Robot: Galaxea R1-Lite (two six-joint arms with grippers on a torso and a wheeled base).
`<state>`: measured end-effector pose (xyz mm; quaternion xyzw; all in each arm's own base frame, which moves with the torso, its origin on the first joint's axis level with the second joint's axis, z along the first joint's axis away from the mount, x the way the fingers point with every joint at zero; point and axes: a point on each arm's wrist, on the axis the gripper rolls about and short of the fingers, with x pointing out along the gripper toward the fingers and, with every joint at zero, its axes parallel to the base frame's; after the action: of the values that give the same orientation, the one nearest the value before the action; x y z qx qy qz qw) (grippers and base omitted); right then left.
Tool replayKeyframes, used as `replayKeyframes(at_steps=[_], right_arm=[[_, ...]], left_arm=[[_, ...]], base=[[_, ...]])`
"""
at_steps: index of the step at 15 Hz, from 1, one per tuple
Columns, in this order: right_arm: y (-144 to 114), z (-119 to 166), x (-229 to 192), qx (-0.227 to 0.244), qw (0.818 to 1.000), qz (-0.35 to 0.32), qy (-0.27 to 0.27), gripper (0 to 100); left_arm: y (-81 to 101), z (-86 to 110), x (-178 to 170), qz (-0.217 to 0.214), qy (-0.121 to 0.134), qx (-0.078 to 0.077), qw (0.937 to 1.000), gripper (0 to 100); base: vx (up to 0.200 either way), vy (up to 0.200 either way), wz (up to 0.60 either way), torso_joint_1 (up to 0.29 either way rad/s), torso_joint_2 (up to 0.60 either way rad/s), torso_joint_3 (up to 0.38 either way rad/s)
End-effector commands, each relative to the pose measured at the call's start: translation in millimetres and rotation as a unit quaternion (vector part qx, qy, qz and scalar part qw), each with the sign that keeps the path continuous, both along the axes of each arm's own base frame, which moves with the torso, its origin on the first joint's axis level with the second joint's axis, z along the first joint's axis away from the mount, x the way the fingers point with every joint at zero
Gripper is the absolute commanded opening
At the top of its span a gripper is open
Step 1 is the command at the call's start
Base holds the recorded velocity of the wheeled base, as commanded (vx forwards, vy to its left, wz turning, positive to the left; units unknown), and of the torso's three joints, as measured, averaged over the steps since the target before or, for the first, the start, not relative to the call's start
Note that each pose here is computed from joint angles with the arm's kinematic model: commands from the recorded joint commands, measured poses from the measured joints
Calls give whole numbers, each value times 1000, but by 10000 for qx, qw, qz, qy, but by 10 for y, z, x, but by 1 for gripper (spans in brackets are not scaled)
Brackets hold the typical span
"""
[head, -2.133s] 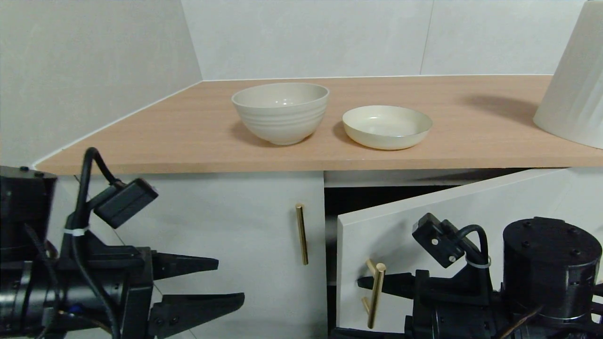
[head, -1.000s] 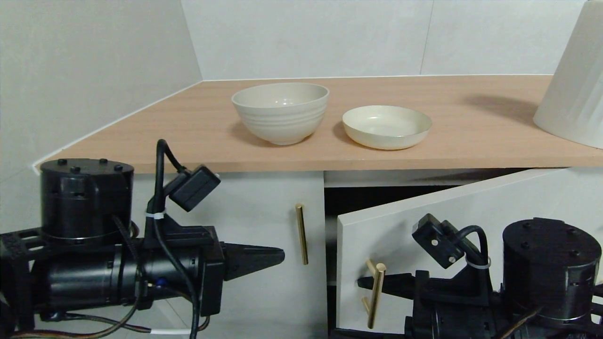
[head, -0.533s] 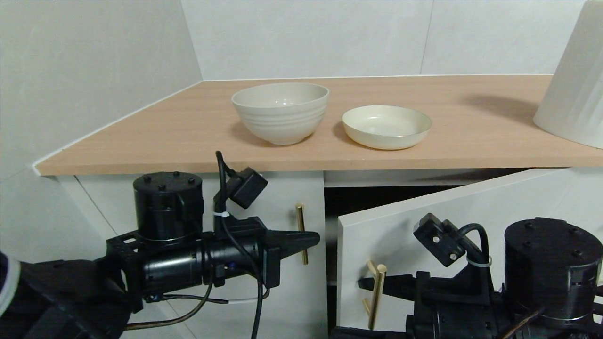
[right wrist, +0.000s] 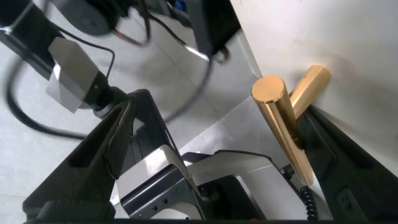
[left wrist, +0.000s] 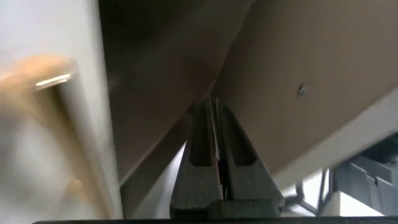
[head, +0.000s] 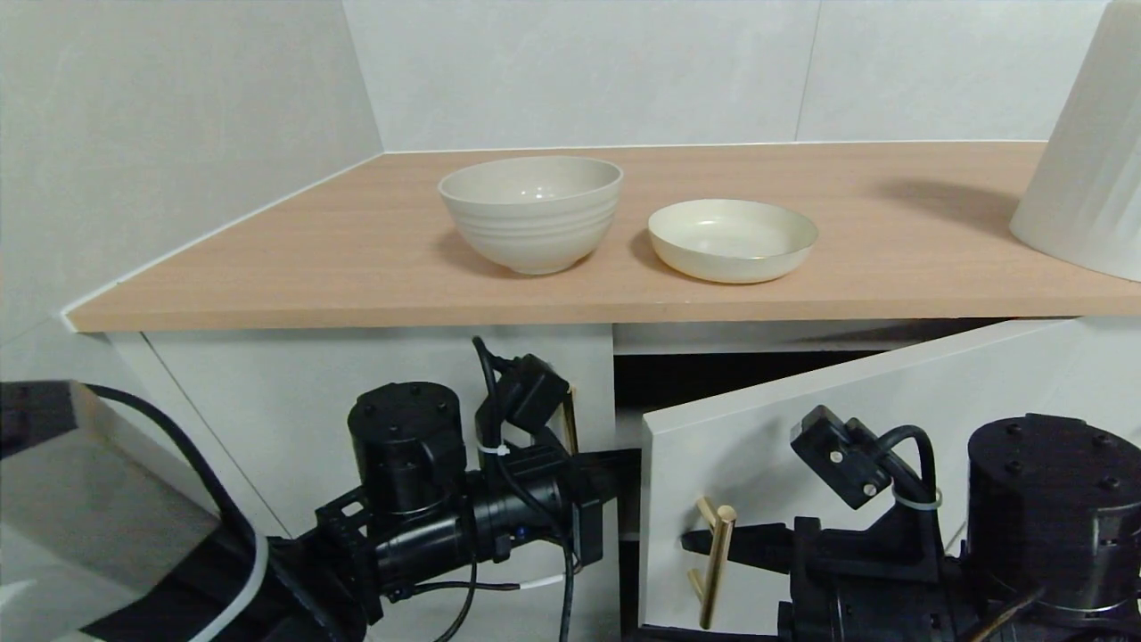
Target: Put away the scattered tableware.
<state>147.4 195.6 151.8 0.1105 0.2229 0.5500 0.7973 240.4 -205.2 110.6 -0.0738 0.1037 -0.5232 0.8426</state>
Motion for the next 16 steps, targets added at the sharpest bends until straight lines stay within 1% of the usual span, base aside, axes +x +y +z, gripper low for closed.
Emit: replayKeyframes(at_steps=[1,2,4,5,8,10,11,12,13,14,16], right_arm=[[-28,-10,-12,-7,10000,-17,-9,100],[-39,8,-17,19,10000,-30,-41,100],[-66,21,-5,33,9999,-90,-65,100],[-81,22,3,24,9999,-143,-64,100],[-172,49,55,35,9992,-364,-168,100],[-305,153,-29,100,9987,-432,-237,100],[-414,204,-65,52,9983,-543,-216,100],[-541,251,-119,-55,9975,-646,-264,100],[-668,264,-200,-295,9964,-725,-317,100],[-780,266,-308,-578,9946,-793,-344,100],[-941,292,-509,-802,9929,-810,-336,100]], left_arm=[[-156,-188,-7,-172,21,17,9998,0],[-203,-186,-13,-233,-60,-60,9997,0],[-282,-168,-9,-317,-123,-116,9994,0],[-293,-133,-13,-332,-181,-166,9991,0],[-282,-102,-33,-340,-209,-191,9990,0],[-273,-75,-41,-332,-232,-219,9989,0],[-263,-39,-52,-321,-225,-268,9989,0],[-250,-6,-66,-315,-156,-336,9988,0],[-243,22,-73,-310,-94,-402,9987,0],[-238,34,-79,-307,-56,-433,9986,0],[-237,26,-79,-307,-45,-423,9986,0]], base=[[0,0,0,0,0,0],[0,0,0,0,0,0],[0,0,0,0,0,0],[0,0,0,0,0,0],[0,0,0,0,0,0],[0,0,0,0,0,0],[0,0,0,0,0,0],[0,0,0,0,0,0],[0,0,0,0,0,0],[0,0,0,0,0,0],[0,0,0,0,0,0]])
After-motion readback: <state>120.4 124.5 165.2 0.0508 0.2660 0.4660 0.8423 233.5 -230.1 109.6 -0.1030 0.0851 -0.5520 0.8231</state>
